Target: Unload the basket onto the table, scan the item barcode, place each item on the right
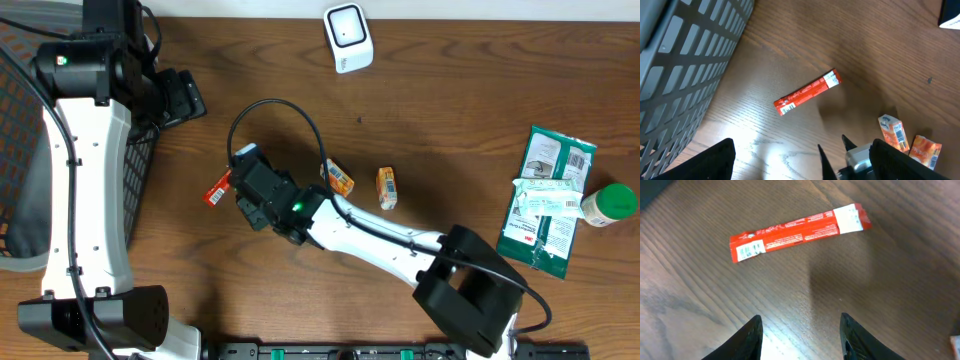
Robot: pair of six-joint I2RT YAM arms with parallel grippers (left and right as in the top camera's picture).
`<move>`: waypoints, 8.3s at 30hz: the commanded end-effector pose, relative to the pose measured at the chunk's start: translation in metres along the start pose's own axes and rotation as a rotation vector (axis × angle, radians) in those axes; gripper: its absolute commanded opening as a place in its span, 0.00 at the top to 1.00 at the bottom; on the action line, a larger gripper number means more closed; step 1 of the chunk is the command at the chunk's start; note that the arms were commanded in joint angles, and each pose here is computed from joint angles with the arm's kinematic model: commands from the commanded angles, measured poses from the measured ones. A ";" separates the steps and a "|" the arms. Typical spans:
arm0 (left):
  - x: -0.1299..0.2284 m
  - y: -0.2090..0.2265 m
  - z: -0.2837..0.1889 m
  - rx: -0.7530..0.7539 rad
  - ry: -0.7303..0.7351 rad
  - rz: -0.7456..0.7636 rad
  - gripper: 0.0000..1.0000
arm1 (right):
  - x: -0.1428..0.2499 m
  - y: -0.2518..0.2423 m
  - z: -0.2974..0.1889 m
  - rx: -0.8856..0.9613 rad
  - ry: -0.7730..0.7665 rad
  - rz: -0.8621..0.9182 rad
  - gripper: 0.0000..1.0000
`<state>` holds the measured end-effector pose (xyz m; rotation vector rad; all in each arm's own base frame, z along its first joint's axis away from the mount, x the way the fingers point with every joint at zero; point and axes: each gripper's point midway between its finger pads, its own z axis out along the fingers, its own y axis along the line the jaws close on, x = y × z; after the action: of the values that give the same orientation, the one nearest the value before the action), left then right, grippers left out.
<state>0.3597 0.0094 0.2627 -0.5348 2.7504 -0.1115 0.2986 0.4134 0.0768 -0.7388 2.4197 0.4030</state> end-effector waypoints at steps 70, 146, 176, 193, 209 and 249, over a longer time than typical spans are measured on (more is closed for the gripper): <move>0.010 0.000 -0.002 0.006 0.034 0.013 0.14 | 0.066 -0.261 -0.168 0.356 0.322 0.577 0.99; 0.010 0.000 -0.002 0.006 0.034 0.012 0.13 | 0.112 -0.207 -0.056 -0.039 0.431 0.645 0.65; 0.010 0.000 -0.002 0.006 0.034 0.013 0.14 | 0.124 -0.228 -0.042 -0.036 0.334 0.689 0.99; 0.010 0.000 -0.002 0.006 0.034 0.012 0.14 | 0.046 -0.276 -0.233 0.406 0.200 0.497 0.99; 0.010 0.000 -0.002 0.006 0.034 0.013 0.14 | -0.079 -0.305 -0.335 0.637 0.065 0.418 0.99; 0.010 0.000 -0.002 0.006 0.034 0.012 0.14 | -0.199 -0.340 0.003 1.192 0.142 -0.636 0.99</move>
<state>0.3533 0.0057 0.2604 -0.5354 2.7807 -0.1320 0.6312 0.2318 0.1603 -0.8588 1.8664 -1.2180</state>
